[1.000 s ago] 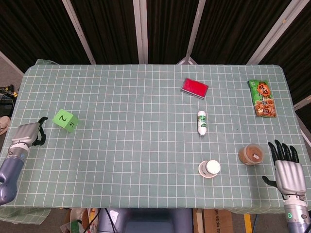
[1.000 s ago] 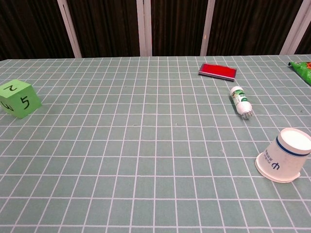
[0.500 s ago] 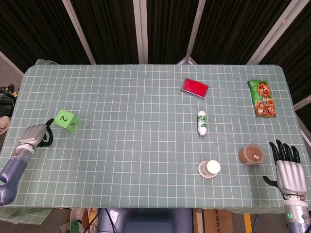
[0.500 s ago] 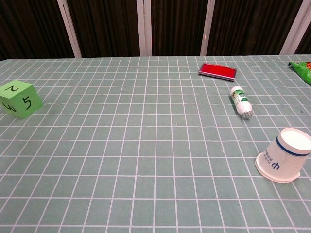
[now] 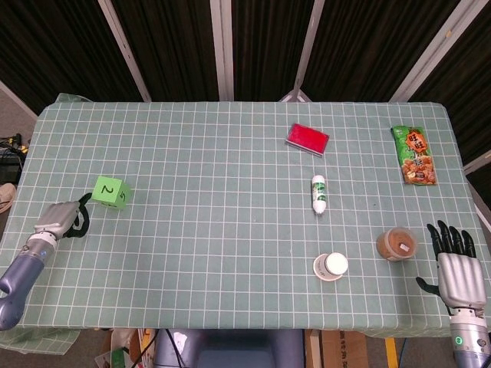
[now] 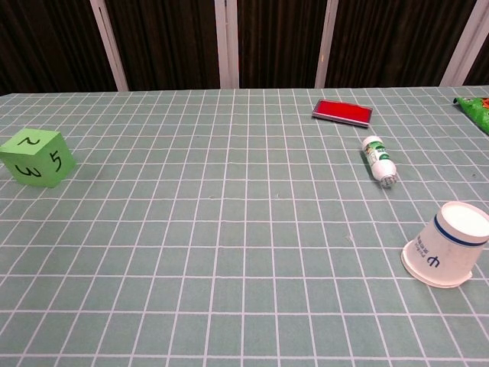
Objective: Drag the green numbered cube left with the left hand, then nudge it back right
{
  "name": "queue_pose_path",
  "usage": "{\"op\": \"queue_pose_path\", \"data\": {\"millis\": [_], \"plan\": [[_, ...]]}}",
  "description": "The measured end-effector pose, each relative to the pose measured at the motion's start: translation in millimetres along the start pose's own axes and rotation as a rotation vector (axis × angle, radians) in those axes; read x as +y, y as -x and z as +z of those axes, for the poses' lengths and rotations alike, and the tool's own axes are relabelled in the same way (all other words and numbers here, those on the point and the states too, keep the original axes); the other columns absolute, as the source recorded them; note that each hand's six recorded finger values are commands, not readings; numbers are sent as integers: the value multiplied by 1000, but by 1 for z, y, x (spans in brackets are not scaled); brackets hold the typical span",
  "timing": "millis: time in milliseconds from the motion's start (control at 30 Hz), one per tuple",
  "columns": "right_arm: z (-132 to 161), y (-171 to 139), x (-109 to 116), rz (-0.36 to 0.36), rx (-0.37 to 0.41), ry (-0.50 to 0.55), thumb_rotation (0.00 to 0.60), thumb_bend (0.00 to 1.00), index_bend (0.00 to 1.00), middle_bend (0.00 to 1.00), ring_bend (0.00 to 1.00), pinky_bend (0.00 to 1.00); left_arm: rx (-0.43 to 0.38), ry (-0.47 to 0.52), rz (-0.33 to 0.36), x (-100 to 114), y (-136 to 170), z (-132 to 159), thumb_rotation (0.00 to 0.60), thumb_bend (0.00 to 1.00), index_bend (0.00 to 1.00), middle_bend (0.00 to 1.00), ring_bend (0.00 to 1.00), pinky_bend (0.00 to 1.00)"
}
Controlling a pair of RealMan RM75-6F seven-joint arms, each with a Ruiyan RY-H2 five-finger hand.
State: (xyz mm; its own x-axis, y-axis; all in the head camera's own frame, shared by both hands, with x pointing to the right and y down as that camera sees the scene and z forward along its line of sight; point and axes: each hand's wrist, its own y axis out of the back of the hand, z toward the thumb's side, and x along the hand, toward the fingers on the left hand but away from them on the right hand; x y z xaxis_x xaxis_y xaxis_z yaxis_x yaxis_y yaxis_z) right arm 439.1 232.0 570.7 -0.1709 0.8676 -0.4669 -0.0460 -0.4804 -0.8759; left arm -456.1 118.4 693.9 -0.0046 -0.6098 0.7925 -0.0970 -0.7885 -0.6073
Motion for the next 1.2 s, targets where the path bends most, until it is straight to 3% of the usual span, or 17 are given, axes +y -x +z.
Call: {"op": "queue_pose_path", "data": {"millis": [533, 833, 933, 1067, 1200], "plan": [[-5, 0, 3, -1, -19, 8, 600, 79, 95, 18, 28, 0, -62, -14, -9, -9, 2, 37, 600, 711, 114, 436, 491, 748], [-6, -1, 4, 1, -17, 15, 600, 79, 95, 19, 28, 0, -15, -66, 44, 4, 21, 18, 600, 700, 126, 432, 458, 736], [-5, -1, 5, -2, -12, 17, 600, 79, 95, 18, 28, 0, 14, -49, 66, 12, 42, 5, 600, 665, 186, 391, 367, 667], [-3, -2, 6, -5, -2, 21, 600, 79, 95, 19, 28, 0, 49, 7, 138, 22, 78, -10, 600, 602, 214, 301, 211, 480], [-1, -3, 9, -19, 15, 36, 600, 79, 95, 18, 28, 0, 72, 16, 242, 27, 116, -22, 600, 557, 205, 268, 178, 401]]}}
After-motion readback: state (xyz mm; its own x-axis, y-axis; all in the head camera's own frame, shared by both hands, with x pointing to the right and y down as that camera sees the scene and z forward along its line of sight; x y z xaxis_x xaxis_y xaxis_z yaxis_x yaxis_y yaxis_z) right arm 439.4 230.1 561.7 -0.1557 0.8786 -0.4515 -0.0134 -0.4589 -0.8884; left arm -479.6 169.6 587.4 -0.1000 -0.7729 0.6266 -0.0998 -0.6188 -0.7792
